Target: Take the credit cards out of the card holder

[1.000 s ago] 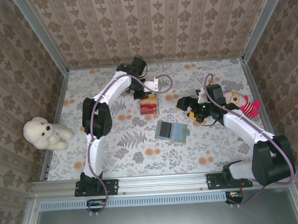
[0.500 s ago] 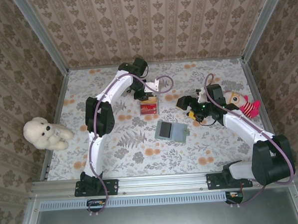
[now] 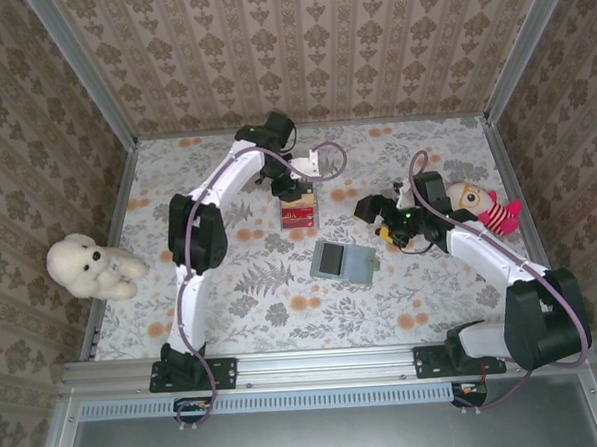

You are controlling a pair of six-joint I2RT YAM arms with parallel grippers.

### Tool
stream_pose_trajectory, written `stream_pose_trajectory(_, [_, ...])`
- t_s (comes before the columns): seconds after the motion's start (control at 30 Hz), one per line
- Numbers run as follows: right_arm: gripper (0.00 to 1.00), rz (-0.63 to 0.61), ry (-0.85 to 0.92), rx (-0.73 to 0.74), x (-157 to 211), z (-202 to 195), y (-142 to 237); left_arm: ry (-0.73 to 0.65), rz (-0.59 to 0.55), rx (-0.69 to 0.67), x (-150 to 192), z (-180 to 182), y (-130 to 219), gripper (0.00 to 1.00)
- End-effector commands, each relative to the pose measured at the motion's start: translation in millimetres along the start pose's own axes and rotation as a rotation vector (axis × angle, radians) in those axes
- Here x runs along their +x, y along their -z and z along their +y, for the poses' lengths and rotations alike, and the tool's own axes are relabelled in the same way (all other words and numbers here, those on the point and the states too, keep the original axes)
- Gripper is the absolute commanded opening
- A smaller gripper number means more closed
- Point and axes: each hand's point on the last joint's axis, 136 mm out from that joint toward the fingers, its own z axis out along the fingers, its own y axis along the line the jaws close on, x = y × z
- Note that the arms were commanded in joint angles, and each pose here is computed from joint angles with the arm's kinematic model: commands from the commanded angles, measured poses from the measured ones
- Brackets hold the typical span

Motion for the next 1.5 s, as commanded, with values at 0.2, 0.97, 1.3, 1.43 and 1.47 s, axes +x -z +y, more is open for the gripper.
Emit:
stream_pose_trajectory(0.2, [0.84, 0.030, 0.070, 0.108, 29, 4, -11, 0.441, -0.318, -0.329, -20, 27, 92, 0.72])
stream_pose_trajectory(0.97, [0.33, 0.129, 0.002, 0.255, 73, -51, -74, 1.253, -0.406, -0.169, 44, -64, 27, 0.99])
stream_pose_trajectory(1.3, [0.25, 0.148, 0.011, 0.256, 72, -55, -87, 1.307, -0.294, 0.064, 8, -136, 0, 0.77])
stream_pose_trajectory(1.43, [0.24, 0.148, 0.016, 0.229, 71, -50, -90, 1.310, -0.213, 0.052, 6, -150, -9, 0.66])
stream_pose_trajectory(1.47, [0.24, 0.146, 0.017, 0.226, 70, -50, -90, 1.308, -0.190, 0.041, 7, -153, -11, 0.64])
